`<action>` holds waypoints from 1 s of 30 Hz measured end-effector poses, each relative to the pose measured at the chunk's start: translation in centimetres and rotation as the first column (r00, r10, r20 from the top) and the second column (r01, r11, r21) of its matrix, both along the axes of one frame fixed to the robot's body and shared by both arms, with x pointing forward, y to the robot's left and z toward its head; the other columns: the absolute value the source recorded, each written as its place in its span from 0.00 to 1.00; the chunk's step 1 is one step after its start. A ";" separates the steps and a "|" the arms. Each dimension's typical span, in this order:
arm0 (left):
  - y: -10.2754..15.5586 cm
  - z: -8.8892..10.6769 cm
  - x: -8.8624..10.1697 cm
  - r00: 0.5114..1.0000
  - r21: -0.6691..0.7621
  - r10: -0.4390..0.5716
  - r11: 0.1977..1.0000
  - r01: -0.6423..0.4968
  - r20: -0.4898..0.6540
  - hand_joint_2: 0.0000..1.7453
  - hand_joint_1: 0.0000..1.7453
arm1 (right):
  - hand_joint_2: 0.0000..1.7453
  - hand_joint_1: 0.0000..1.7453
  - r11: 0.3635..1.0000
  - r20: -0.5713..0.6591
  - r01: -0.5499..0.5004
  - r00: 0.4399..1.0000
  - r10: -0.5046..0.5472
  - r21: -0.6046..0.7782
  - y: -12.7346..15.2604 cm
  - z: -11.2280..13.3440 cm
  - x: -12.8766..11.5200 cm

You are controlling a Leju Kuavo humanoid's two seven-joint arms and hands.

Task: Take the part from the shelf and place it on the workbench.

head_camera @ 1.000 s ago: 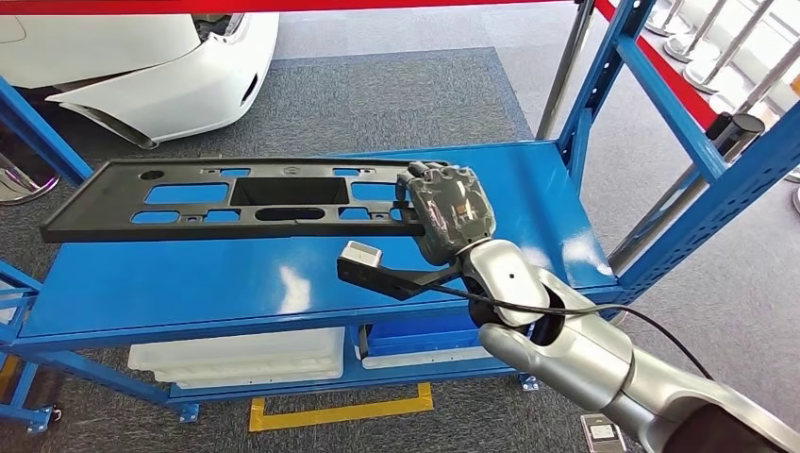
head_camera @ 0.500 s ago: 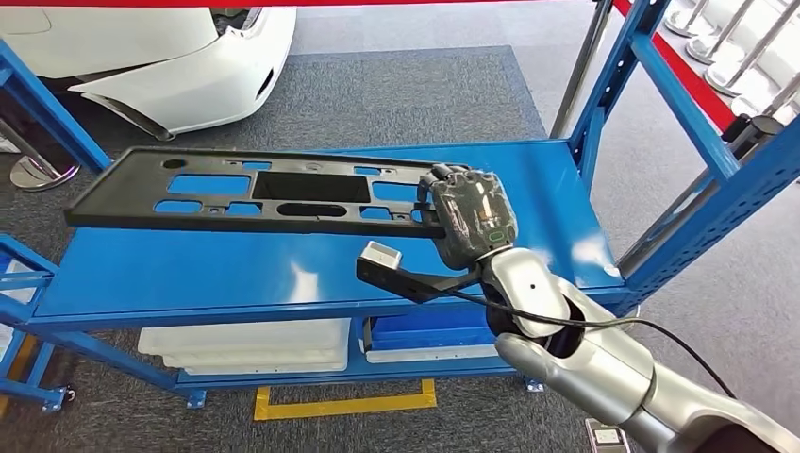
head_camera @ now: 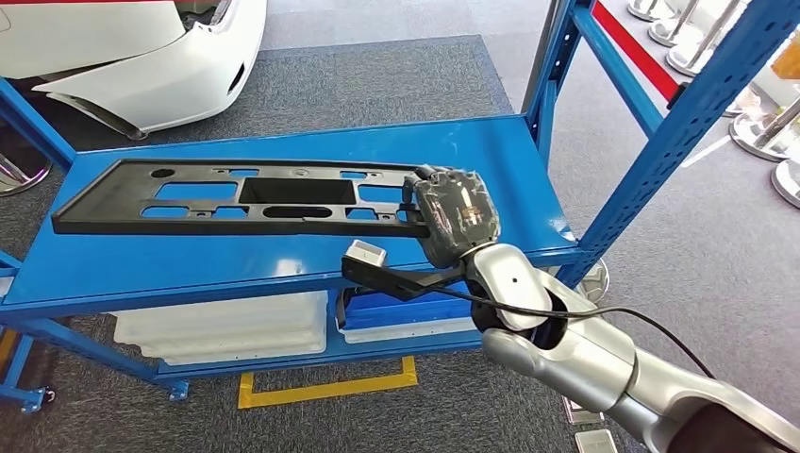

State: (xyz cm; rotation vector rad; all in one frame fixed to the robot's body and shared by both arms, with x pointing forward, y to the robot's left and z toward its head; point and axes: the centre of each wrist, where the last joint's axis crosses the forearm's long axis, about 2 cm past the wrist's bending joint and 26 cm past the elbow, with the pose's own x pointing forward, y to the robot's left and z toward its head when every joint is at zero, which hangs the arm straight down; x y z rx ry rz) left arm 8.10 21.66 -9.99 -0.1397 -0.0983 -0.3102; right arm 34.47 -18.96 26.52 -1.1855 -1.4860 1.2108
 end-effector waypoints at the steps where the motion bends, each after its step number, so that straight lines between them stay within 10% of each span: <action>1: 0.0 0.0 -0.1 1.000 -0.003 0.000 1.000 0.000 -0.003 1.00 0.00 | 1.00 1.00 1.000 0.000 0.000 1.000 0.000 0.000 0.0 0.0 0.0; 30: -0.2 0.1 0.5 0.999 -0.006 0.023 1.000 -0.024 -0.028 1.00 0.00 | 1.00 1.00 1.000 0.004 0.005 1.000 -0.005 0.004 -0.3 0.5 0.3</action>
